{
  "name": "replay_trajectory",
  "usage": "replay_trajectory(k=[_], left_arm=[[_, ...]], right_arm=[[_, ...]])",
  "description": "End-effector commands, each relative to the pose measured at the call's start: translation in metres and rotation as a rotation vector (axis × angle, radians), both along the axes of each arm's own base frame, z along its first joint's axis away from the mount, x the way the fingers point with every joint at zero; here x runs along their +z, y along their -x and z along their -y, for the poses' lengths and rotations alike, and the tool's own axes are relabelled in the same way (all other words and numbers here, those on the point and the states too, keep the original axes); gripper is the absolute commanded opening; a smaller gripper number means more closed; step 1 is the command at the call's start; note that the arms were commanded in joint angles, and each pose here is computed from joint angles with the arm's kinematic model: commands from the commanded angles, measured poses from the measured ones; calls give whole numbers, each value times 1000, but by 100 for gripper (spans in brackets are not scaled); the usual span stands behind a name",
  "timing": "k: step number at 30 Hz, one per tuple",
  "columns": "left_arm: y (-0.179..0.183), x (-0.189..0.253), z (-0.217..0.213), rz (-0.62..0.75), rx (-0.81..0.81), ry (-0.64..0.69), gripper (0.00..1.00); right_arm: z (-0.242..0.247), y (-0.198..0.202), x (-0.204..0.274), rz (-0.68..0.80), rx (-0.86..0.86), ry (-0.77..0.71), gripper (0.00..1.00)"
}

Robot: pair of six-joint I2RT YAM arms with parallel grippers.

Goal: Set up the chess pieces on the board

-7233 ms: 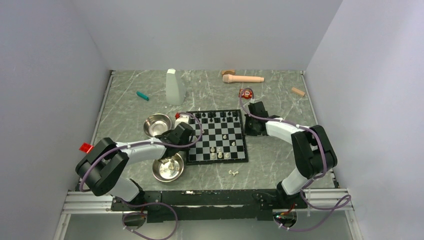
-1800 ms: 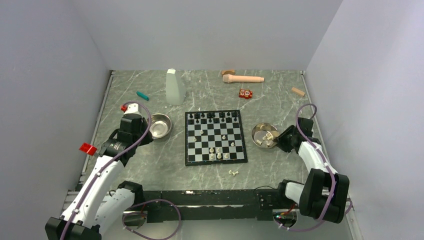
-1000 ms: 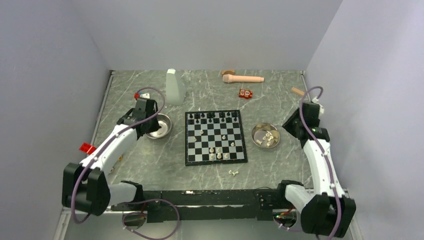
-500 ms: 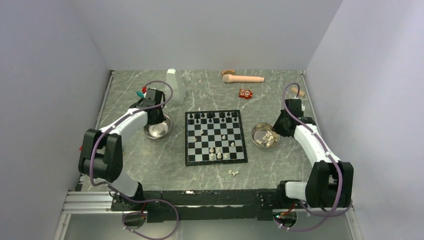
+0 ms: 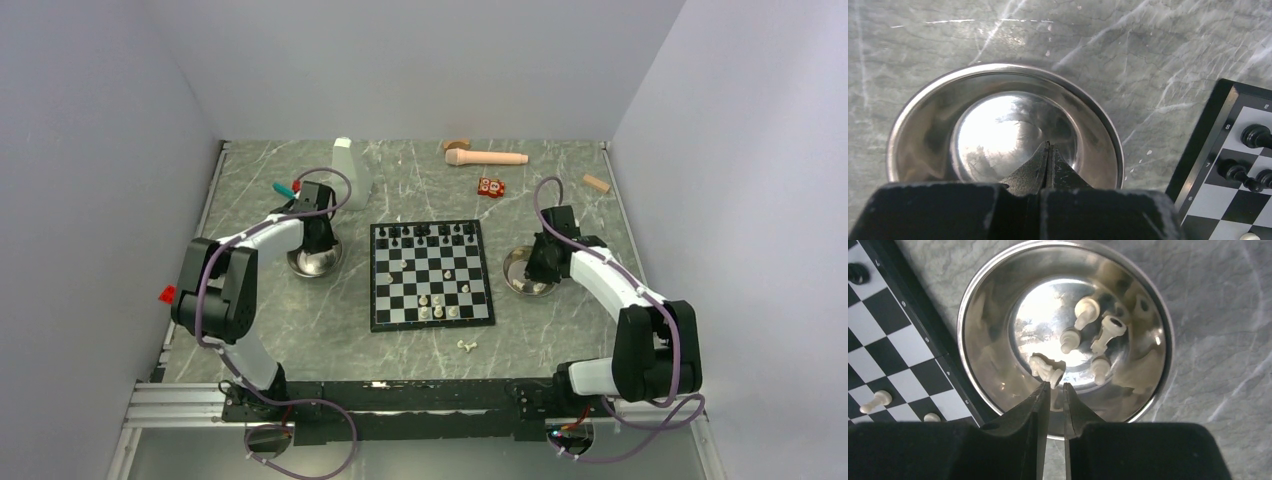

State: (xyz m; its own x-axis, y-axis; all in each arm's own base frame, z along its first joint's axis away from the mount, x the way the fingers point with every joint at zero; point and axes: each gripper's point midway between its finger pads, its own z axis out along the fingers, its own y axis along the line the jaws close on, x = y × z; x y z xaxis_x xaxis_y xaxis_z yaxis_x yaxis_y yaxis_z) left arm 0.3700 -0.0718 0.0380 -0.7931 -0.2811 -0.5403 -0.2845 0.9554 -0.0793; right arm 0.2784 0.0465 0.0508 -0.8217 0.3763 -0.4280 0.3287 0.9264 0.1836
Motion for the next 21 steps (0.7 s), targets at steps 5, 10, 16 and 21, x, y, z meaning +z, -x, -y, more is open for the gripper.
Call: replay_trajectory(k=[5, 10, 16, 21], left_arm=[[-3, -24, 23, -24, -34, 100, 0], [-6, -29, 42, -41, -83, 108, 0], [-15, -24, 55, -30, -110, 112, 0], [-23, -16, 63, -12, -131, 129, 0]], right_arm=[[-8, 14, -18, -31, 5, 6, 19], [-14, 23, -23, -56, 15, 3, 18], [-27, 34, -21, -64, 34, -25, 18], [-37, 44, -19, -70, 48, -67, 18]])
